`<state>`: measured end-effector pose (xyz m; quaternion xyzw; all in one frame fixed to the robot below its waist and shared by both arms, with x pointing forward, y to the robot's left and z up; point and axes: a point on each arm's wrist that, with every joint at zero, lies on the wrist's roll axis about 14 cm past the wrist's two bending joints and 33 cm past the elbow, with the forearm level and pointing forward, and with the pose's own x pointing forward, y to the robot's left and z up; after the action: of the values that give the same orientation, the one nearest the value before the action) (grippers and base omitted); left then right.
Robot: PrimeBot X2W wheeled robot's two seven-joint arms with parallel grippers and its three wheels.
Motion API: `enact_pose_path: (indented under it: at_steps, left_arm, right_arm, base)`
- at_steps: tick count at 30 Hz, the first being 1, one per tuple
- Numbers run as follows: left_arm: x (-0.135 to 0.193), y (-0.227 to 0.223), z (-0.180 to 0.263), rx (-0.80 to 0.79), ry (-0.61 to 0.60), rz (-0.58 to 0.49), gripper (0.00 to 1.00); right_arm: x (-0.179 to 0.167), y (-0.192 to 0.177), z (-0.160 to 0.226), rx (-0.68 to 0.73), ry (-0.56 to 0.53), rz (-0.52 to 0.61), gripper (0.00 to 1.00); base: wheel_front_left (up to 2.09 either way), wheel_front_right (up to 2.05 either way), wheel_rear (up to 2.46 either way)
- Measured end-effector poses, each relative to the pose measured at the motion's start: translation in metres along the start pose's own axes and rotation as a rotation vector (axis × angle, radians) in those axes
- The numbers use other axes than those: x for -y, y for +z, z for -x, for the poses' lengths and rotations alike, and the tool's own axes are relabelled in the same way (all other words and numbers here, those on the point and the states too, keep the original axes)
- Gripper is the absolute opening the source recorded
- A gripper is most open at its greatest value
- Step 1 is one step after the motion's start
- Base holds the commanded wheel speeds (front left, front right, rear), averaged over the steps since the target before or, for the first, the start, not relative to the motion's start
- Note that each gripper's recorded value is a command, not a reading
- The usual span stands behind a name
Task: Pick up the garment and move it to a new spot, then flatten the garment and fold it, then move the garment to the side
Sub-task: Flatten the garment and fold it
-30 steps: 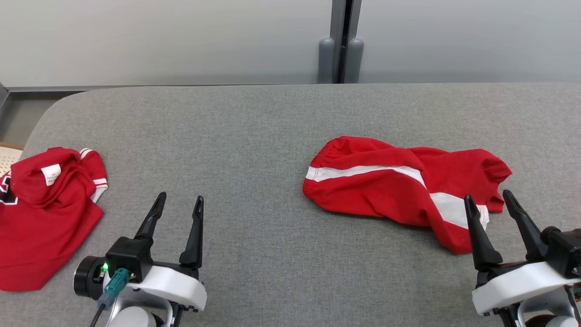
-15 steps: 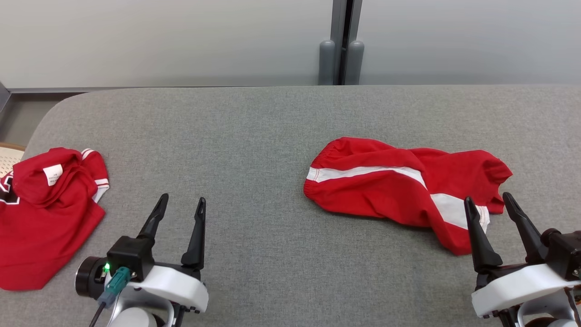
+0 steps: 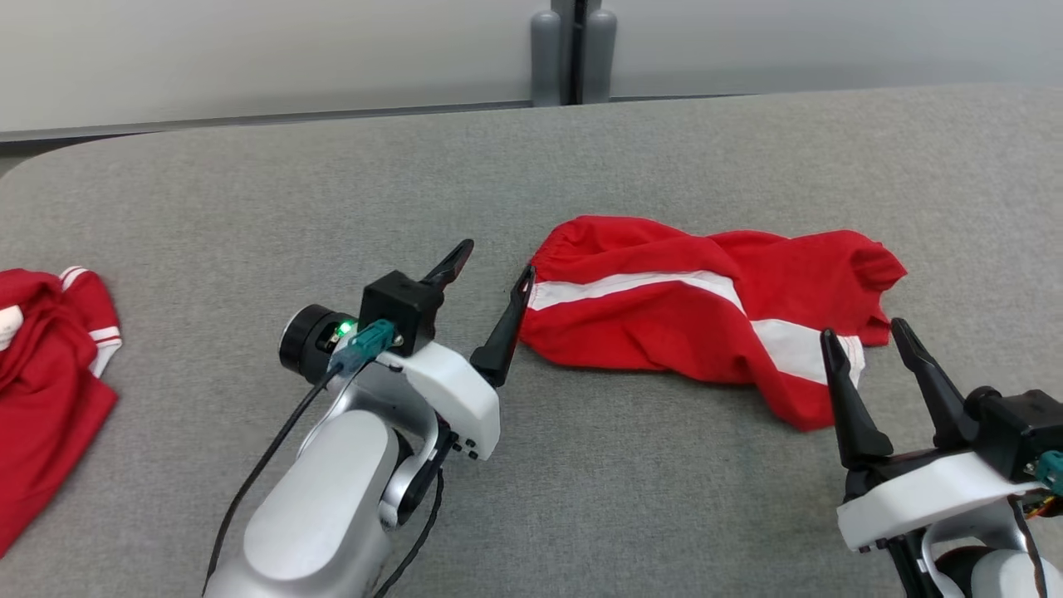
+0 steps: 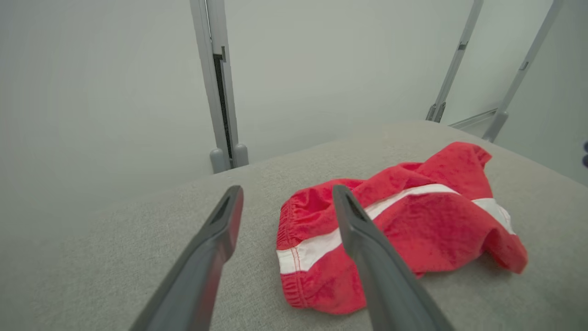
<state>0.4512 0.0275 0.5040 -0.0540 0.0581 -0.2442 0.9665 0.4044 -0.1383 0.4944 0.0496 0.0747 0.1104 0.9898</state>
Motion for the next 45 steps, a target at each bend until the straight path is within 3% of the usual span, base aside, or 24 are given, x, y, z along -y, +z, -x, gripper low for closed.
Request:
enact_pose_path:
  at_steps: [11, 12, 13, 14, 15, 24, 36, 37, 38, 39, 45]
  left_arm:
    - [0.002, -0.102, -0.033, -0.391, -0.037, 0.053, 1.0]
    - [0.002, -0.107, -0.034, -0.405, -0.037, 0.062, 0.83]
    - [0.002, -0.109, -0.035, -0.413, -0.04, 0.065, 0.42]
    - [0.002, -0.109, -0.036, -0.414, -0.042, 0.063, 0.15]
    - [0.001, -0.109, -0.037, -0.412, -0.041, 0.066, 0.0]
    - [-0.005, -0.113, -0.039, -0.417, -0.04, 0.058, 0.0]
    - [-0.016, -0.112, -0.044, -0.392, -0.026, 0.053, 0.0]
    - [-0.016, -0.113, -0.043, -0.393, -0.026, 0.056, 0.0]
    - [-0.016, -0.114, -0.043, -0.393, -0.026, 0.056, 0.0]
    - [-0.016, -0.113, -0.044, -0.39, -0.025, 0.057, 0.0]
    - [-0.02, -0.103, -0.048, -0.324, -0.011, 0.06, 0.0]
  right_arm:
    - [0.033, -0.032, 0.009, -0.077, -0.11, -0.044, 1.0]
    - [0.035, -0.035, 0.011, -0.085, -0.119, -0.048, 1.0]
    - [0.038, -0.038, 0.012, -0.094, -0.127, -0.052, 1.0]
    - [0.039, -0.042, 0.014, -0.105, -0.133, -0.055, 1.0]
    - [0.039, -0.045, 0.015, -0.114, -0.137, -0.061, 1.0]
    - [0.05, -0.068, 0.018, -0.189, -0.169, -0.093, 1.0]
    - [0.035, -0.099, -0.01, -0.285, -0.087, -0.134, 1.0]
    - [0.033, -0.107, -0.01, -0.321, -0.08, -0.14, 0.95]
    - [0.032, -0.114, -0.009, -0.347, -0.08, -0.151, 0.41]
    - [0.03, -0.119, -0.008, -0.363, -0.075, -0.162, 0.0]
    - [0.028, -0.107, -0.021, -0.291, -0.057, -0.166, 0.0]
  base:
    - [0.0, 0.0, 0.0]
    - [0.0, 0.0, 0.0]
    - [0.0, 0.0, 0.0]
    - [0.0, 0.0, 0.0]
    - [0.0, 0.0, 0.0]
    - [0.0, 0.0, 0.0]
    - [0.0, 0.0, 0.0]
    - [0.0, 0.0, 0.0]
    - [0.0, 0.0, 0.0]
    - [0.0, 0.0, 0.0]
    - [0.0, 0.0, 0.0]
